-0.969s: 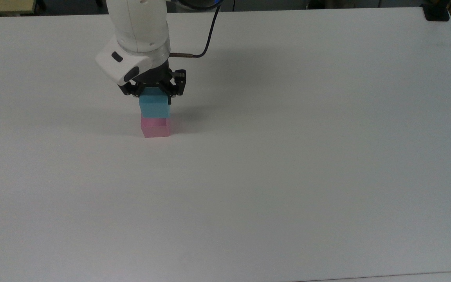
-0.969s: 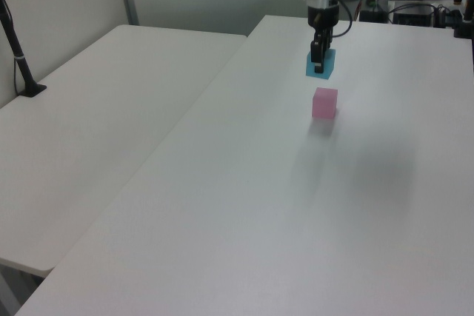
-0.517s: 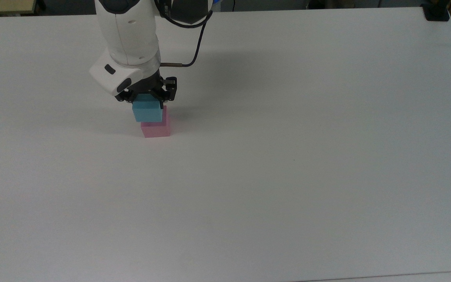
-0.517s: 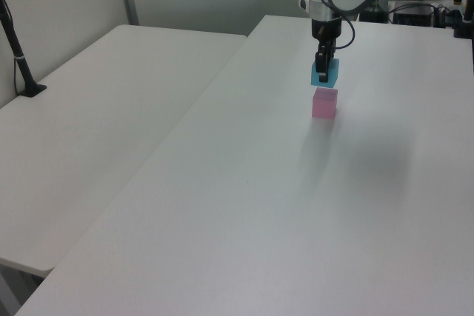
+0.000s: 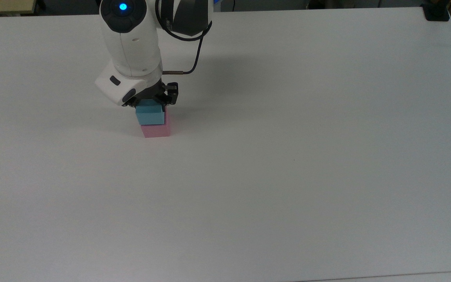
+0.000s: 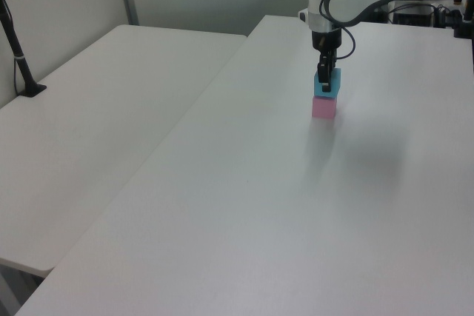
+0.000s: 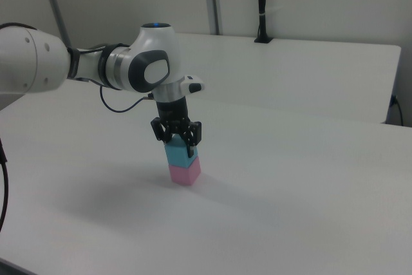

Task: Put blue cube on pink cube
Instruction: 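Set the blue cube onto the pink cube's top face, then open the gripper and raise it away from the stacked cubes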

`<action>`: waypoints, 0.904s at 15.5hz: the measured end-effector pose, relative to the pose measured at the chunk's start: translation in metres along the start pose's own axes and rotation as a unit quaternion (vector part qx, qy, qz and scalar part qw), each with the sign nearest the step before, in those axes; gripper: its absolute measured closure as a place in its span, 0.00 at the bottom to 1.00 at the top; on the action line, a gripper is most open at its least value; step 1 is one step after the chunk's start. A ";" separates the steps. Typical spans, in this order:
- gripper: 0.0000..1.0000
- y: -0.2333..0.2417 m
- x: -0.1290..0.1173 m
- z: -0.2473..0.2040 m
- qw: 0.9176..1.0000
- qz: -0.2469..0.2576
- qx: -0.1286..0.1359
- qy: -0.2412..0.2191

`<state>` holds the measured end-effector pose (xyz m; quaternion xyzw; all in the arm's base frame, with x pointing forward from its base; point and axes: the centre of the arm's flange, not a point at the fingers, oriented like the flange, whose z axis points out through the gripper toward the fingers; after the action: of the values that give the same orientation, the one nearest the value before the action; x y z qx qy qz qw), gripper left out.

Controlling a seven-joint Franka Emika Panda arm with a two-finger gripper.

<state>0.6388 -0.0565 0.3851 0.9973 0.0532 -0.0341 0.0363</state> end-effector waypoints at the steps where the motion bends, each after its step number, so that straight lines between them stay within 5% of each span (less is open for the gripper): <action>1: 0.40 0.000 0.001 0.001 1.000 0.000 -0.001 0.003; 4: 0.35 0.000 0.001 0.002 1.000 0.000 -0.001 0.005; 8: 0.00 -0.001 -0.001 0.007 1.000 -0.001 0.000 0.001; 14: 0.00 0.001 -0.003 -0.015 1.000 0.001 -0.001 0.019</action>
<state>0.6367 -0.0570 0.4004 0.9978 0.0528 -0.0155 0.0362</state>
